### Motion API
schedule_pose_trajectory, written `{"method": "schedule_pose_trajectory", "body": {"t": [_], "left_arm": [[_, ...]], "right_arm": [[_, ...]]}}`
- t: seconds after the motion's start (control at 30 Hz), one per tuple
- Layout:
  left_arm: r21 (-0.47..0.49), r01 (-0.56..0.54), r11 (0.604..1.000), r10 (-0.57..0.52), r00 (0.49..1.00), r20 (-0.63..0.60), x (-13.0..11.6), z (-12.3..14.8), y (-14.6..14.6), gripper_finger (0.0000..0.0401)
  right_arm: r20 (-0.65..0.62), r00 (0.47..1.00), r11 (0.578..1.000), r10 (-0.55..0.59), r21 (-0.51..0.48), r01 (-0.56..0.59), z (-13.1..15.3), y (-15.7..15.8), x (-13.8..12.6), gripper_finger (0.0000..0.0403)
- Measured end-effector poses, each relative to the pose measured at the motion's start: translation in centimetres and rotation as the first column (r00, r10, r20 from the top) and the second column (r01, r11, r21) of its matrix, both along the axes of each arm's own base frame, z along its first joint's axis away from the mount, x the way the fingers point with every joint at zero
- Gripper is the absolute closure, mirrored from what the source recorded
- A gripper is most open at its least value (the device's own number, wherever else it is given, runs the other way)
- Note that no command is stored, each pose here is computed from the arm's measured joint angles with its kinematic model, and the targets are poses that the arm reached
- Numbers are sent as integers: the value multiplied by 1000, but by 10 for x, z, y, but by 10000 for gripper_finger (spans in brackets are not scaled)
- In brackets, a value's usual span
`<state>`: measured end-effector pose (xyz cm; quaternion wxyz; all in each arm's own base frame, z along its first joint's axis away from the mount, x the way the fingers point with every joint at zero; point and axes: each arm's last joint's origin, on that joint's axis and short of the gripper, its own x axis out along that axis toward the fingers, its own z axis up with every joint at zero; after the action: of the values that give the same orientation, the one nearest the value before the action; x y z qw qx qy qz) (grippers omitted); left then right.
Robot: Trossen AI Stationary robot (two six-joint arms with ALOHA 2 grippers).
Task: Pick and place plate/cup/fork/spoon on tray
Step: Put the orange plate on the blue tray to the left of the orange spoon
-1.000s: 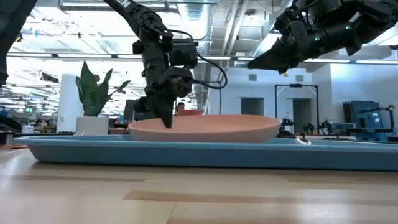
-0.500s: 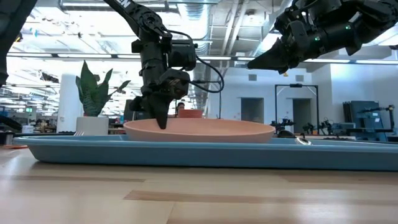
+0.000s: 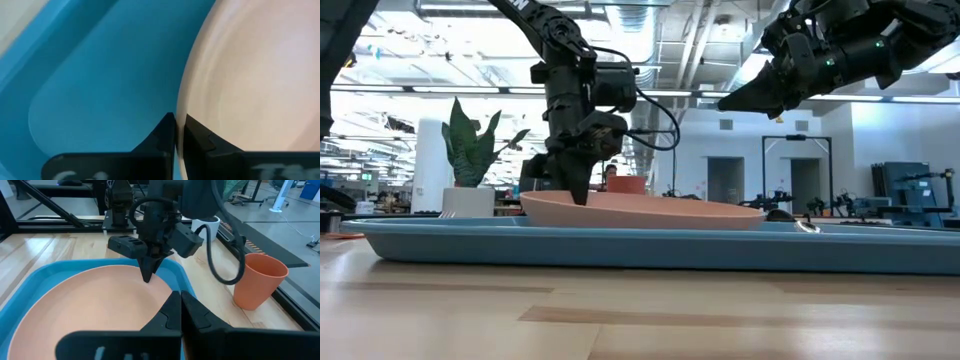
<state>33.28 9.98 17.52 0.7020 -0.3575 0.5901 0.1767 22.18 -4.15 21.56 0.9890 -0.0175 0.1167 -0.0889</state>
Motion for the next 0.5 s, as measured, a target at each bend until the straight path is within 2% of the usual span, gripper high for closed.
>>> {"method": "schedule_pose_trajectory", "body": {"t": [0.5], "left_arm": [[-14, -30, 999, 30, 1000, -6, -4, -12, -4, 395]], "right_arm": [[-2, 1000, 1000, 1, -4, -1, 0, 0, 0, 394]]}}
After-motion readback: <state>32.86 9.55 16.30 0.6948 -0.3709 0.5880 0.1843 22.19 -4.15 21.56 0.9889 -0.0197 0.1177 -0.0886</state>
